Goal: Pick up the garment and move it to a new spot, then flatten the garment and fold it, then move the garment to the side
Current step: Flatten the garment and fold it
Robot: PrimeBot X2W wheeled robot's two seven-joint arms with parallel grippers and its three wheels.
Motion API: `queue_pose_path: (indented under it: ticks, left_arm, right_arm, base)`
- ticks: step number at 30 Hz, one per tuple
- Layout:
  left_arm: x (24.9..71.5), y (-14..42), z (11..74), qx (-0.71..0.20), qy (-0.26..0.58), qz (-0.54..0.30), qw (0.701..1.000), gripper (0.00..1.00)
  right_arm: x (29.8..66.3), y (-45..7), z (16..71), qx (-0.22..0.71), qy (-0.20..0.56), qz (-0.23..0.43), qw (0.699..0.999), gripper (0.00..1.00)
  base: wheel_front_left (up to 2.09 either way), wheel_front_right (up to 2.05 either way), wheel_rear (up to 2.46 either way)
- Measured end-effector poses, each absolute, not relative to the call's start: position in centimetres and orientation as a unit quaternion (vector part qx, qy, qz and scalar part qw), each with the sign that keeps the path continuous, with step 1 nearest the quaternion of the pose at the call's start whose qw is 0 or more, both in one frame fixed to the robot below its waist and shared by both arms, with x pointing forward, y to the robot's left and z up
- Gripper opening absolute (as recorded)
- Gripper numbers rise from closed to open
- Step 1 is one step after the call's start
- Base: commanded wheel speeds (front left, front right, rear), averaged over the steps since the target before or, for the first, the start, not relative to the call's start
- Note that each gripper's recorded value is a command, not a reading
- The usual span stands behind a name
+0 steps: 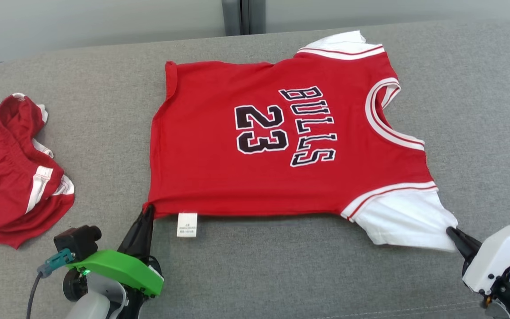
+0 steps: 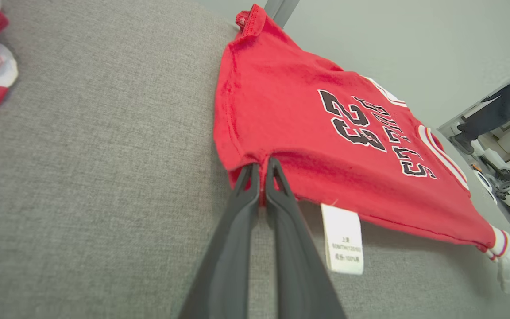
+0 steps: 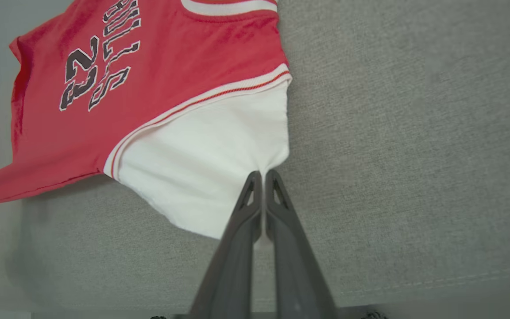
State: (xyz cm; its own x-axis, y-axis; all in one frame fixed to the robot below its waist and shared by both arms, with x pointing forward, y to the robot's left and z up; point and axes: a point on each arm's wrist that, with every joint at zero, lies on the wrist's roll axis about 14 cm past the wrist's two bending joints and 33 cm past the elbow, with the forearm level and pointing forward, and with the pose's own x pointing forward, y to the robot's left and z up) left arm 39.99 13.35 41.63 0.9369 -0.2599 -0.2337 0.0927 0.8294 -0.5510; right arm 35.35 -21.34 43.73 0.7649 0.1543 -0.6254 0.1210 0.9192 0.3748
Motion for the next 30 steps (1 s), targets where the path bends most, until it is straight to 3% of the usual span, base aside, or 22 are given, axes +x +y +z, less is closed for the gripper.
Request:
queue_pose_path:
  ticks: [24,30]
  left_arm:
    - [33.8,15.2,38.5,-0.195,0.269,-0.094,0.939,0.00]
    - [34.1,14.9,39.6,-0.207,0.254,-0.097,0.940,0.00]
  right_arm:
    - [28.8,-19.3,42.5,0.200,0.475,0.056,0.855,0.00]
    - [30.0,-19.9,43.8,0.194,0.442,0.051,0.874,0.00]
  base:
    - [0.00,0.00,0.00]
    - [0.00,0.00,0.00]
